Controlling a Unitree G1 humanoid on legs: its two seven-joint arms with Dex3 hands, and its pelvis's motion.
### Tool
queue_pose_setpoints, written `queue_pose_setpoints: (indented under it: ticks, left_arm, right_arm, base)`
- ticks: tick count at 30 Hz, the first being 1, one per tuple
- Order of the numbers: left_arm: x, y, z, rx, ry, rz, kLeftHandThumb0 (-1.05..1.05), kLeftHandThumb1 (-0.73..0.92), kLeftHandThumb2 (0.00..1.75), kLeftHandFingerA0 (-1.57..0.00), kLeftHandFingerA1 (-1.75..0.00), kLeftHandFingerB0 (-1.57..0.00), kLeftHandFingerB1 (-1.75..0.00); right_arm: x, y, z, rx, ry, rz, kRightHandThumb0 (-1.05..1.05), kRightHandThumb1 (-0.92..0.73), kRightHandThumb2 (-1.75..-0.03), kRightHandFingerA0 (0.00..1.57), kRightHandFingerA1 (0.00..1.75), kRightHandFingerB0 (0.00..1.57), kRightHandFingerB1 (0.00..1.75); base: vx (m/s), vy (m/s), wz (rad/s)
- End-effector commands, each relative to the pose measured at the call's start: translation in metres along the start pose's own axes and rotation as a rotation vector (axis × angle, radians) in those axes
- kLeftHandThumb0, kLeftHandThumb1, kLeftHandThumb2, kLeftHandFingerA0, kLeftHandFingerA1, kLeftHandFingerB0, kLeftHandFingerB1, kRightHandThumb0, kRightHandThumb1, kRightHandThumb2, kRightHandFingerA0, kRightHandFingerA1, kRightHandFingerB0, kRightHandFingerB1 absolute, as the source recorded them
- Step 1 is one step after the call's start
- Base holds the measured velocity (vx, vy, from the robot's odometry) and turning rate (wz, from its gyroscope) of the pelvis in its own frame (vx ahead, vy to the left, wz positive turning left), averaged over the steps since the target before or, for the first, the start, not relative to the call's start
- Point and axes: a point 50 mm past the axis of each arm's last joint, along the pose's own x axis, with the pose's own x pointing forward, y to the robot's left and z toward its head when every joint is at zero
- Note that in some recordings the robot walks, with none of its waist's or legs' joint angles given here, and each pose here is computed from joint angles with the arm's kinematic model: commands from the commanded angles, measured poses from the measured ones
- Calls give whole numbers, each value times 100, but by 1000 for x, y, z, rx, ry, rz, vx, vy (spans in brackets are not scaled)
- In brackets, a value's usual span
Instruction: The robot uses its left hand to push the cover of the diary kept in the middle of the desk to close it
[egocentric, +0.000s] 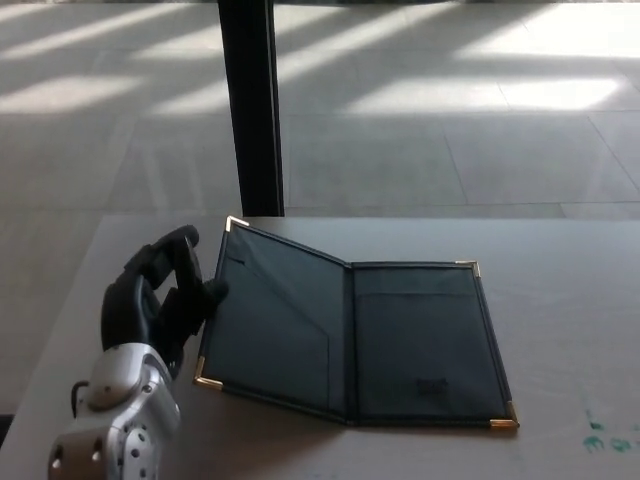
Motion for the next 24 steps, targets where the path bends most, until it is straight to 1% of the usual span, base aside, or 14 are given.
queue_pose_setpoints:
  ticks: [1, 5, 6, 7, 11, 12, 13, 14, 15, 17, 20, 21, 23, 24]
  left_arm:
    - [0, 8, -18, 36, 102, 114, -74, 92, 70, -36, -55, -28, -47]
    - [-1, 16, -25, 86, 120, 137, -71, 92, 76, -30, -56, -26, -49]
    - [-2, 18, -26, 103, 124, 145, -71, 92, 78, -28, -54, -25, -49]
    - [-4, 24, -30, 116, 127, 155, -72, 92, 77, -25, -55, -23, -49]
    - [-7, 32, -36, 111, 135, 163, -77, 92, 73, -27, -54, -23, -47]
    - [-8, 33, -35, 109, 136, 162, -77, 92, 72, -27, -53, -23, -46]
    - [-8, 33, -35, 105, 137, 162, -77, 92, 72, -27, -53, -23, -46]
    - [-8, 35, -31, 106, 126, 167, -75, 92, 72, -30, -53, -26, -46]
    - [-6, 35, -28, 109, 116, 173, -74, 79, 116, -32, -61, -18, -51]
    - [-4, 36, -18, 106, 90, 169, -68, 77, 115, -32, -61, -17, -51]
    - [-2, 36, -14, 108, 84, 167, -69, 78, 116, -33, -61, -17, -51]
    - [0, 36, -6, 138, 61, 181, -76, 91, 74, -38, -52, -31, -45]
    - [2, 36, 1, 133, 39, 195, -77, 92, 72, -41, -53, -35, -47]
    - [2, 38, 6, 117, 26, 196, -77, 91, 74, -37, -53, -30, -46]
  right_arm:
    - [-1, 2, 2, 34, 0, 4, -89, -67, -119, 93, 78, 71, 61]
    - [0, 1, 1, 47, 0, 1, -92, -71, -123, 90, 75, 72, 61]
    - [0, 1, 0, 44, 1, 3, -99, -92, -66, 92, 74, 70, 52]
    - [0, 0, -1, 43, 4, 1, -102, -69, -95, 93, 77, 70, 57]
    - [-3, -2, -3, 43, 7, -1, -103, -69, -96, 91, 77, 68, 58]
    - [-2, -3, -4, 44, 7, 0, -97, -92, -69, 90, 74, 68, 52]
    - [-2, -4, -5, 45, 9, 0, -97, -92, -69, 90, 74, 68, 52]
    - [-3, -4, -6, 46, 9, -2, -102, -70, -97, 91, 77, 67, 58]
    - [-3, -4, -7, 50, 11, -4, -102, -70, -98, 92, 77, 67, 58]
    - [-4, -4, -8, 60, 19, -7, -98, -92, -69, 90, 74, 70, 53]
    - [-5, -6, -10, 56, 23, -13, -99, -92, -69, 91, 74, 69, 53]
    - [-6, -7, -11, 63, 22, -13, -98, -92, -67, 92, 74, 69, 53]
    - [-8, -8, -11, 57, 20, -19, -98, -92, -71, 93, 75, 68, 53]
    - [-8, -8, -11, 50, 16, -15, -93, -73, -121, 90, 77, 58, 58]
  base:
    - [0, 0, 0]
    - [0, 0, 0]
    - [0, 0, 0]
    - [0, 0, 0]
    - [0, 0, 0]
    - [0, 0, 0]
    - [0, 0, 0]
    - [0, 0, 0]
    - [0, 0, 0]
    - [0, 0, 0]
    - [0, 0, 0]
    - [0, 0, 0]
    - [0, 0, 0]
    - [0, 0, 0]
